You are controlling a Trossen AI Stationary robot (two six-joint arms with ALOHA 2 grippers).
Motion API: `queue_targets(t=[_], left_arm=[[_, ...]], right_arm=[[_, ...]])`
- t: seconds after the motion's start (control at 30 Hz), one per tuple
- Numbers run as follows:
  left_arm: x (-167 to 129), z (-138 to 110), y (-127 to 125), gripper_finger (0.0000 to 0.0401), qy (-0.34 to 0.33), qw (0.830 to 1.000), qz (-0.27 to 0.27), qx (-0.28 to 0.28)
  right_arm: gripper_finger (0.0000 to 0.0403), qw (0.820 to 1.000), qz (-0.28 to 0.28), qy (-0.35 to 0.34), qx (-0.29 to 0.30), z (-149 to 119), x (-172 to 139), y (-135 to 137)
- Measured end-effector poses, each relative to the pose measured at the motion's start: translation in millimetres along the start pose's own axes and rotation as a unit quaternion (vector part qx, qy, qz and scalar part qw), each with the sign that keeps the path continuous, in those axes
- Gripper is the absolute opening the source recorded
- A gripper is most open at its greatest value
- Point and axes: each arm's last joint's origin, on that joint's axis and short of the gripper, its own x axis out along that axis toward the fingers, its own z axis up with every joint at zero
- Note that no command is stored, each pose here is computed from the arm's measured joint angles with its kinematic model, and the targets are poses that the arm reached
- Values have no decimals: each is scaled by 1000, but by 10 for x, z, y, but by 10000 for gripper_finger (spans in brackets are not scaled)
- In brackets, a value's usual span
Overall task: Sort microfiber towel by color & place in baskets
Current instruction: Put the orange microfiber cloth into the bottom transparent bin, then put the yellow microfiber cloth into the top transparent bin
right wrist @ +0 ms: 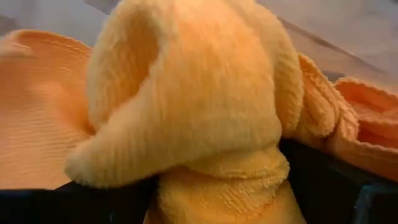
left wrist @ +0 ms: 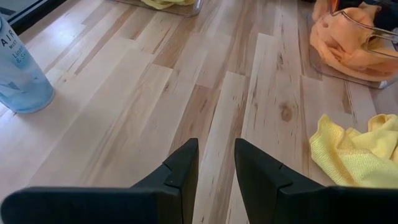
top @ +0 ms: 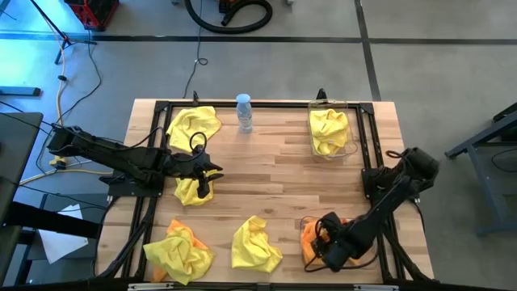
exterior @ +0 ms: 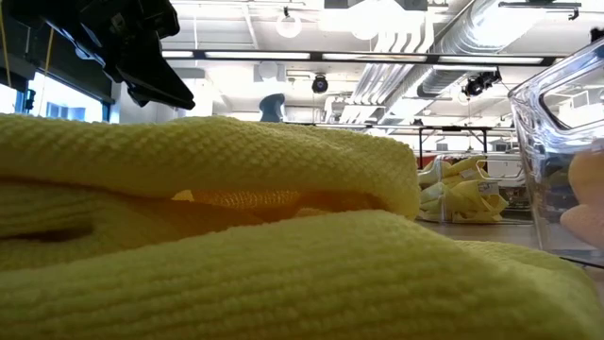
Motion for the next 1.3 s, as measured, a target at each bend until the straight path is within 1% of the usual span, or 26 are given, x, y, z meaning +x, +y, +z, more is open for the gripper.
queue_targets(t=[0.07,0.17,0.27,0.37,0.43,0.5,0.57,0.67,0.8,0.9,0.97,1.1,1.2,1.3], left_arm=[[0,0,0,90,0,1000,0,0],[0,0,0,90,0,1000,0,0],[0,0,0,90,0,1000,0,0],[0,0,0,90,0,1000,0,0],[0,0,0,90,0,1000,0,0],[0,0,0,90,0,1000,0,0],[0,0,0,90,0,1000,0,0],[0,0,0,90,0,1000,0,0],[0,0,0,90,0,1000,0,0],[0,0,0,90,0,1000,0,0],[0,0,0,90,0,1000,0,0],[0,0,0,90,0,1000,0,0],[0,0,0,90,0,1000,0,0],[0,0,0,90,0,1000,0,0]], right_arm=[[323,1000,-4,1,-1,10,-7,15],[323,1000,-5,-8,-3,18,-117,45],[323,1000,-14,-18,-10,14,-342,70],[323,999,-38,-30,-15,7,-599,86],[323,997,-46,-51,-31,10,-778,92],[323,994,-38,-88,-53,15,-939,104],[323,990,-11,-124,-60,17,-1074,136],[323,983,28,-168,-73,23,-1189,188],[323,971,47,-209,-109,60,-1192,232],[323,961,44,-239,-133,153,-1109,272],[323,952,35,-257,-165,252,-1053,315],[323,941,20,-249,-230,481,-968,445],[323,932,30,-245,-267,662,-919,563],[323,917,42,-249,-308,835,-895,682]])
